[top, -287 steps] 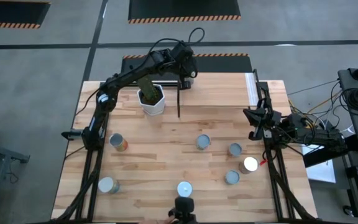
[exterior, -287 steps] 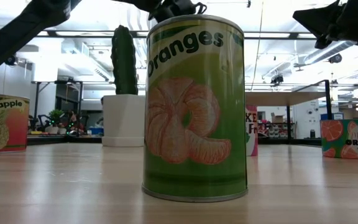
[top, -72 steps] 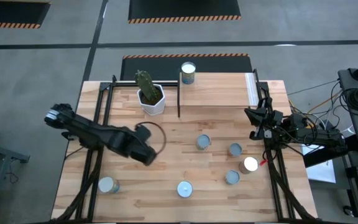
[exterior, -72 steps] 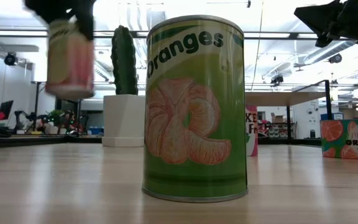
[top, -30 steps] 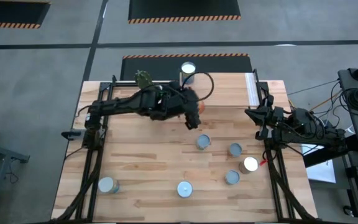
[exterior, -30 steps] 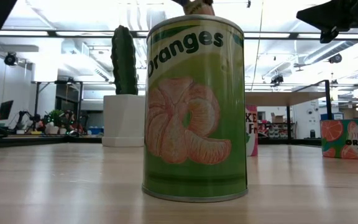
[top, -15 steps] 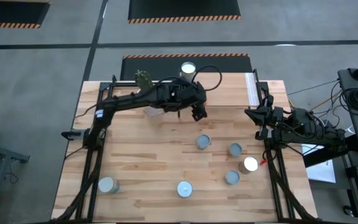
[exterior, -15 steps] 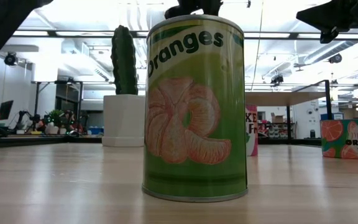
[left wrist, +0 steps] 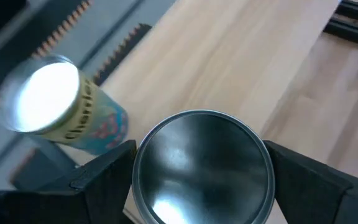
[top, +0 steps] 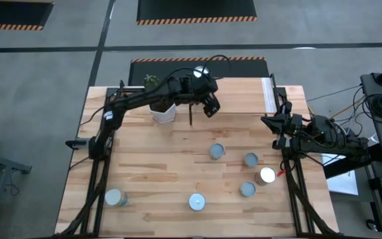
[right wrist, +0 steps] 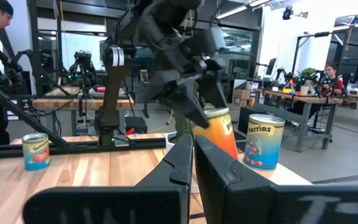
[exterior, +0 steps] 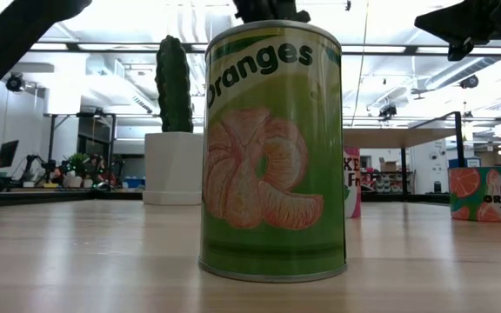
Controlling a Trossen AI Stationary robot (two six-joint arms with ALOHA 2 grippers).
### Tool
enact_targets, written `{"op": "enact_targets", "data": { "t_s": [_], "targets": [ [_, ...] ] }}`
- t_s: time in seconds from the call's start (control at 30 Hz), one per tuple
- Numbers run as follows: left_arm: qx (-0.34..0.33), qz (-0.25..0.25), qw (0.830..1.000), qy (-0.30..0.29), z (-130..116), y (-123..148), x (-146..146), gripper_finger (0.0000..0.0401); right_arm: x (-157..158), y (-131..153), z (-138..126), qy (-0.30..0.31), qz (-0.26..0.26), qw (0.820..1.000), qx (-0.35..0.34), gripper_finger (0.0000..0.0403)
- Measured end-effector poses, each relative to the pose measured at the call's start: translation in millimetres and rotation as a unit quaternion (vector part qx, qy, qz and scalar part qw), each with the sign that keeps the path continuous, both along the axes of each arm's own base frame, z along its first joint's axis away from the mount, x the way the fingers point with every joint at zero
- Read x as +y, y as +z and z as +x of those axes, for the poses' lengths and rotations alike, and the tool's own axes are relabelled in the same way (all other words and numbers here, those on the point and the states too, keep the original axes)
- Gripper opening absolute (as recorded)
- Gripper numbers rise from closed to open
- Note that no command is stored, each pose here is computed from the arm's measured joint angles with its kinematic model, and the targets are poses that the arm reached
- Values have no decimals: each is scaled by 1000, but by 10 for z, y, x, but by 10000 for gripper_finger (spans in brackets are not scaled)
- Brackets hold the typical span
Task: Pick and place cans onto a shelf
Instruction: Put the canned pineapple on the shelf
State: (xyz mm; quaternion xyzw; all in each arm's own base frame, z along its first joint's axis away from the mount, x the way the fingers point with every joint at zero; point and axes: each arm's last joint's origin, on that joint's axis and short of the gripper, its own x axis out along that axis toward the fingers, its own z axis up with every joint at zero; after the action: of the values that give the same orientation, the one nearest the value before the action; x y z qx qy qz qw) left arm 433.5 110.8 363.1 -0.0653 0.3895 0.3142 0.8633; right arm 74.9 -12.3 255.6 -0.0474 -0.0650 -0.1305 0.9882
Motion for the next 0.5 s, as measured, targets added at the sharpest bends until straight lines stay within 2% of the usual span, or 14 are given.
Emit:
{"op": "enact_targets", "data": {
  "t_s": [0.5],
  "targets": [
    [4,0,1000,25,-65,-7,219,326,0,0,0,0,-2,1000,0,9]
  ]
}}
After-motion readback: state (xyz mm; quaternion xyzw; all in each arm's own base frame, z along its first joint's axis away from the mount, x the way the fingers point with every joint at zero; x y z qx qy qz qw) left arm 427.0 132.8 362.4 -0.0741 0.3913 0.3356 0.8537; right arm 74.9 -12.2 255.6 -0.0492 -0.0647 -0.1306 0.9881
